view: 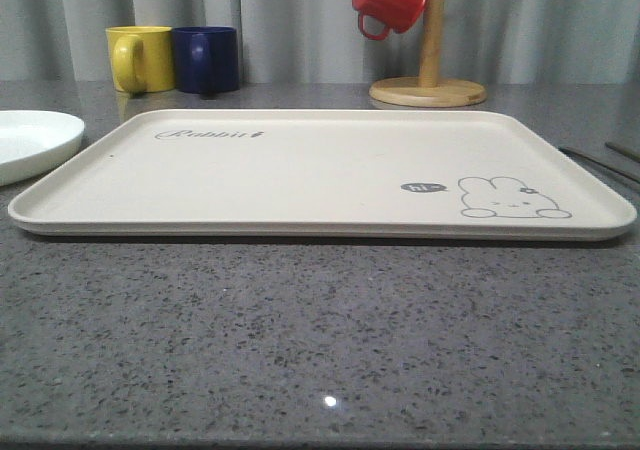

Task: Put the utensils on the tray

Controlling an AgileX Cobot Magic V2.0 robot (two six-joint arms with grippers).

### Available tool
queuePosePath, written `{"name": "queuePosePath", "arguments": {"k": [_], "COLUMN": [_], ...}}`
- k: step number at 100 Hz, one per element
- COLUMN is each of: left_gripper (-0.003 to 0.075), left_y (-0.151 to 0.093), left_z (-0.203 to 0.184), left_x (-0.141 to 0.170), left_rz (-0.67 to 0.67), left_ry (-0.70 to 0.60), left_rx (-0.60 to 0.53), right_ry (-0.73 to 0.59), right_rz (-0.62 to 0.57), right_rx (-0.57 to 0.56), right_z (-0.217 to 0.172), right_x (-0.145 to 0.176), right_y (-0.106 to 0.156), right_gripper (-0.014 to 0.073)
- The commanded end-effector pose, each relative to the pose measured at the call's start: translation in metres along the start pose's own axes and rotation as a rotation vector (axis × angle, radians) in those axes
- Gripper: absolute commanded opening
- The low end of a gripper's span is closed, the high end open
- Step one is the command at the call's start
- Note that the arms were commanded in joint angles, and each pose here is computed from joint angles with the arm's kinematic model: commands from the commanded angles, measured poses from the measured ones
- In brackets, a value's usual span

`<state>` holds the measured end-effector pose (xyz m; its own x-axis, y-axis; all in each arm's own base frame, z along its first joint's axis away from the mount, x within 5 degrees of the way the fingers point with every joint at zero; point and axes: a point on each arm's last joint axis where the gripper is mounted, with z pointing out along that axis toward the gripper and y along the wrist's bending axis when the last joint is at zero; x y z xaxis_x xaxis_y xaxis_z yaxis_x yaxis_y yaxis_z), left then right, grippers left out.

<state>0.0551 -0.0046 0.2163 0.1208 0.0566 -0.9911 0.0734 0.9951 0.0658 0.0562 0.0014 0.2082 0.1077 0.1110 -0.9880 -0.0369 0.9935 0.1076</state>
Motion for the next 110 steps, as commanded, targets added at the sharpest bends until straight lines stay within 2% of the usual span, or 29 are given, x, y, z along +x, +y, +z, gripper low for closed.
{"name": "queuePosePath", "arguments": {"k": [1,38,52,64,71,92,101,110], "left_gripper": [-0.0017,-0.0017,-0.0017,-0.0017,-0.0017,-0.0017,-0.0017,-0.0017], "left_y": [-0.001,0.000,0.003,0.006,0.008,0.014,0.016,0.017], "left_z": [-0.002,-0.003,-0.003,-0.001,0.004,0.037,0.057,0.077], "left_x": [0.004,-0.004,-0.031,-0.069,-0.089,-0.140,-0.151,-0.161], "left_rz": [-0.016,-0.023,-0.057,-0.070,-0.071,-0.074,-0.069,-0.069], "left_ry": [-0.078,-0.068,0.002,0.056,0.126,0.483,0.636,0.712], "left_rx": [0.006,0.001,-0.011,-0.017,-0.021,-0.036,-0.044,-0.046], "right_ry": [-0.120,-0.120,-0.120,-0.120,-0.120,-0.120,-0.120,-0.120], "right_rz": [-0.008,-0.008,-0.008,-0.008,-0.008,-0.008,-0.008,-0.008], "right_rx": [-0.007,-0.007,-0.007,-0.007,-0.007,-0.007,-0.007,-0.007], "right_z": [-0.002,-0.002,-0.002,-0.002,-0.002,-0.002,-0.002,-0.002], "right_x": [-0.015,-0.015,-0.015,-0.015,-0.015,-0.015,-0.015,-0.015], "right_y": [0.001,0.001,0.001,0.001,0.001,0.001,0.001,0.001], "right_gripper": [-0.0078,-0.0078,-0.0078,-0.0078,-0.0078,-0.0078,-0.0078,-0.0078]}}
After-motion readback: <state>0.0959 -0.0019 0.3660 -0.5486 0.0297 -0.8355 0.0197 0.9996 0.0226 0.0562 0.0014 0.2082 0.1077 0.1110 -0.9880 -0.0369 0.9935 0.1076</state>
